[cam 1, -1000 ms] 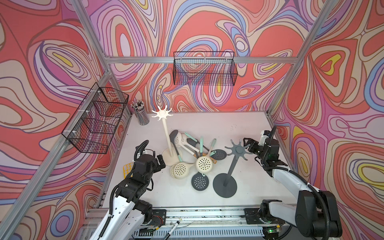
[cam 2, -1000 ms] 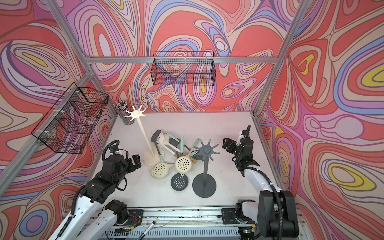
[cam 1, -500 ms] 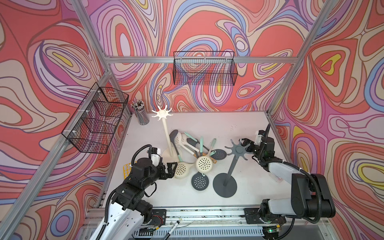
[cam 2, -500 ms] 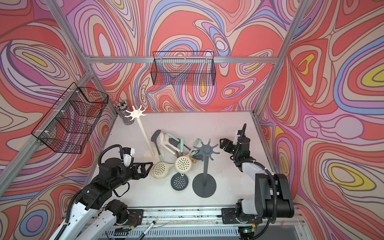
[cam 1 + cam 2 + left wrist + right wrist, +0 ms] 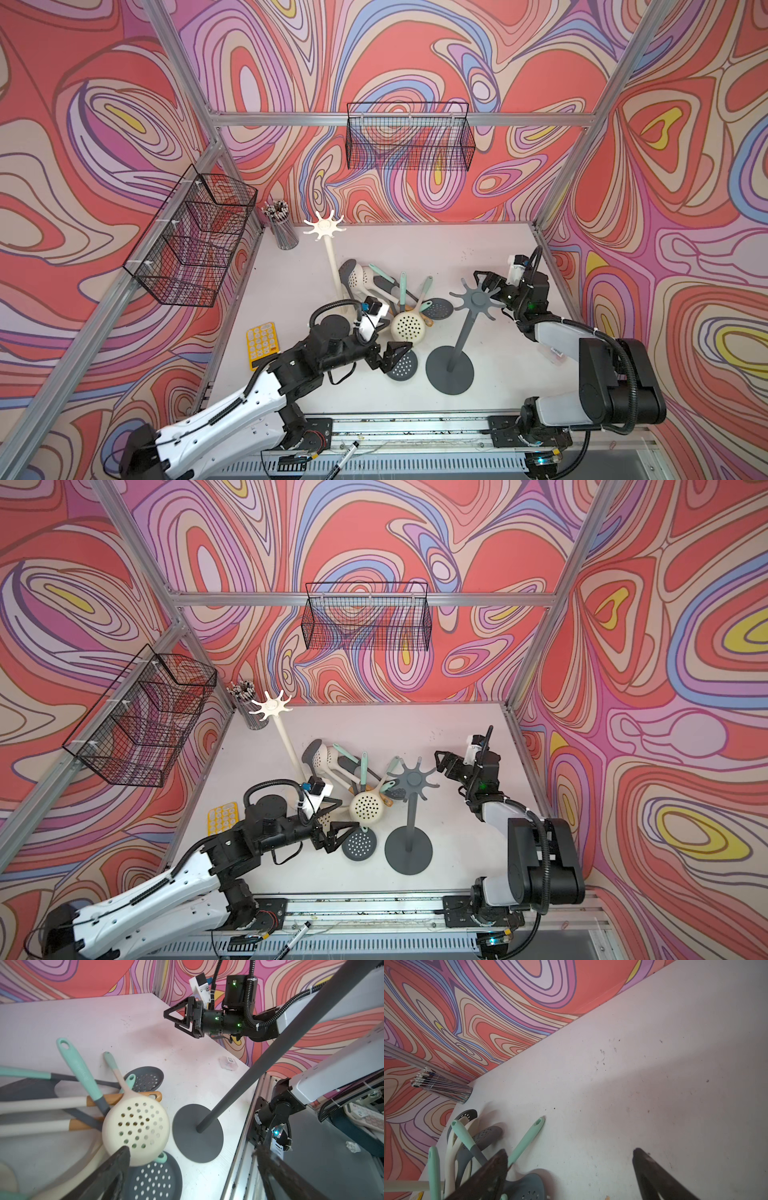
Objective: Hang the skimmer on the kitchen utensil rack
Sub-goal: Pick up the rack from the center of the board.
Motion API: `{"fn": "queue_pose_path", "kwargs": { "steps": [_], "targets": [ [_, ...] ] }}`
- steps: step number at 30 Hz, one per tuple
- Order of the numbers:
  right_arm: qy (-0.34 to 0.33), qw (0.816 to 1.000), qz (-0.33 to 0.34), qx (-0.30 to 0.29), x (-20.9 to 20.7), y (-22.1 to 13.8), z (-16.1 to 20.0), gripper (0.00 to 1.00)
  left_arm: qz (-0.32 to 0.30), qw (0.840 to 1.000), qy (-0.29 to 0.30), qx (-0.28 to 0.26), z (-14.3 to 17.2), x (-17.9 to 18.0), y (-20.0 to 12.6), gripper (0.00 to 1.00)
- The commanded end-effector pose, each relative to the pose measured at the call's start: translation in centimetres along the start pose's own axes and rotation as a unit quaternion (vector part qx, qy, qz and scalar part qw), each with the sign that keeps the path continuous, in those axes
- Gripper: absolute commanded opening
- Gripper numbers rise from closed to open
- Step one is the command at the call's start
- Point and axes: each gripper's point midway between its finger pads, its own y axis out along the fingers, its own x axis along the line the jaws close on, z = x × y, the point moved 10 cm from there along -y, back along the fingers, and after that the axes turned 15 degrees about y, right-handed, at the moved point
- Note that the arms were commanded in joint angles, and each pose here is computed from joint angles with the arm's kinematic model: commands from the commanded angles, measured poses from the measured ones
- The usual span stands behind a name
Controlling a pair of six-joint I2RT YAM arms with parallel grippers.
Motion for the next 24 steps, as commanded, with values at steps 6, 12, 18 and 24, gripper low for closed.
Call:
{"fn": "queue_pose_path", "kwargs": {
  "steps": [6, 12, 18, 24],
  "targets": [
    [0.032, 0.999, -0.014, -0.023, 0.1, -0.2, 0.1, 0.95, 0.018, 0.980, 0.155, -0.120, -2.3, -5.4, 5.3, 0.90],
    [0.047, 0.998, -0.011, -0.040, -0.4, -1.0, 0.6, 0.95, 0.029, 0.974, 0.170, -0.146, -2.2, -6.9, 7.7, 0.80],
    [0.044, 0.997, -0.024, -0.064, 0.0, -2.6, 0.7, 0.95, 0.033, 0.970, 0.185, -0.155, -2.8, -7.4, 9.5, 0.74],
    [0.036, 0.995, -0.021, -0.087, 0.5, -3.8, 0.3, 0.95, 0.055, 0.969, 0.181, -0.157, -2.6, -7.8, 11.3, 0.50]
  ]
}}
